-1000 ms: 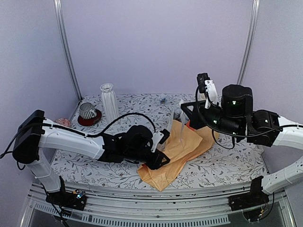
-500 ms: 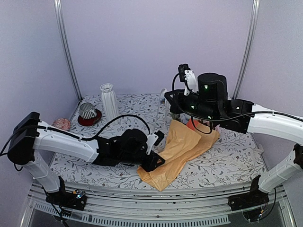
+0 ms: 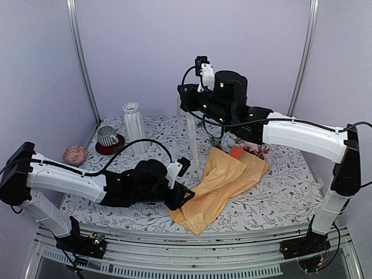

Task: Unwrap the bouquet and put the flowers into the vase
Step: Untie the half-tied ribbon from the folded wrapping paper.

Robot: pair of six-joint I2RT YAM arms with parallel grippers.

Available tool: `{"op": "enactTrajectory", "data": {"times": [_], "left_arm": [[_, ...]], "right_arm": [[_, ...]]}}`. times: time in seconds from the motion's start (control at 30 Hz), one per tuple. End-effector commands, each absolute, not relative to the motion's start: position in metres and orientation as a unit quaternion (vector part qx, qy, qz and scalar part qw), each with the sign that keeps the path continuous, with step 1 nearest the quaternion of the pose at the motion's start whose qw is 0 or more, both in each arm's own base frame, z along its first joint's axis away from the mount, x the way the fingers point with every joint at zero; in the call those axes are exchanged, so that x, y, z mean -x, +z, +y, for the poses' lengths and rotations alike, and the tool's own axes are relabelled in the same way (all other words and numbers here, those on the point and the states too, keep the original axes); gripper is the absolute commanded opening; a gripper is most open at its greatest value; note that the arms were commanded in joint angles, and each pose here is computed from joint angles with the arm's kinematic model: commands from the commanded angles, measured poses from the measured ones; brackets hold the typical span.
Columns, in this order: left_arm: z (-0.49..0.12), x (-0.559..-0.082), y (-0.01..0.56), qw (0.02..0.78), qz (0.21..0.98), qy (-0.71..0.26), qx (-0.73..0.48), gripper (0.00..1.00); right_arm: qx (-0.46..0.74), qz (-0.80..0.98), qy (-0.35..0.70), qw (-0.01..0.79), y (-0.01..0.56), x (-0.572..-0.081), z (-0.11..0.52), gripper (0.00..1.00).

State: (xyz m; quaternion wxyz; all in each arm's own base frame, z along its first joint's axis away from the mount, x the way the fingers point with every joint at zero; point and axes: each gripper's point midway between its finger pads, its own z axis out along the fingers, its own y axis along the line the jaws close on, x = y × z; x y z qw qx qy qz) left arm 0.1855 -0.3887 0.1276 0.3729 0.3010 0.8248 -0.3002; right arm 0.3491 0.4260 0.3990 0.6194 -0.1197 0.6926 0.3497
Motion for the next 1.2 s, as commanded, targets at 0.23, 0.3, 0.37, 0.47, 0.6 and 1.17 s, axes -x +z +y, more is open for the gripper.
{"op": "enactTrajectory", "data": {"times": [0.23, 0.3, 0.37, 0.47, 0.6, 1.17], "left_arm": [[-0.370, -0.180, 0.137, 0.393, 0.822, -0.301, -0.281, 0.38], [-0.367, -0.180, 0.139, 0.397, 0.821, -0.300, -0.280, 0.38], [-0.365, -0.181, 0.143, 0.403, 0.819, -0.299, -0.278, 0.38], [-0.364, -0.184, 0.150, 0.413, 0.816, -0.293, -0.278, 0.39], [-0.363, -0.188, 0.157, 0.423, 0.816, -0.283, -0.275, 0.39], [-0.391, -0.184, 0.182, 0.430, 0.786, -0.286, -0.341, 0.86]], "right_arm": [[0.161, 0.671, 0.329, 0.645, 0.415, -0.403, 0.461, 0.89], [0.169, 0.673, 0.317, 0.647, 0.422, -0.398, 0.451, 0.89], [0.178, 0.678, 0.301, 0.647, 0.424, -0.391, 0.439, 0.89], [0.190, 0.682, 0.286, 0.645, 0.431, -0.374, 0.416, 0.89], [0.195, 0.711, 0.266, 0.621, 0.410, -0.354, 0.387, 0.90], [0.112, 0.818, 0.192, 0.530, 0.273, -0.277, 0.247, 0.94]]}}
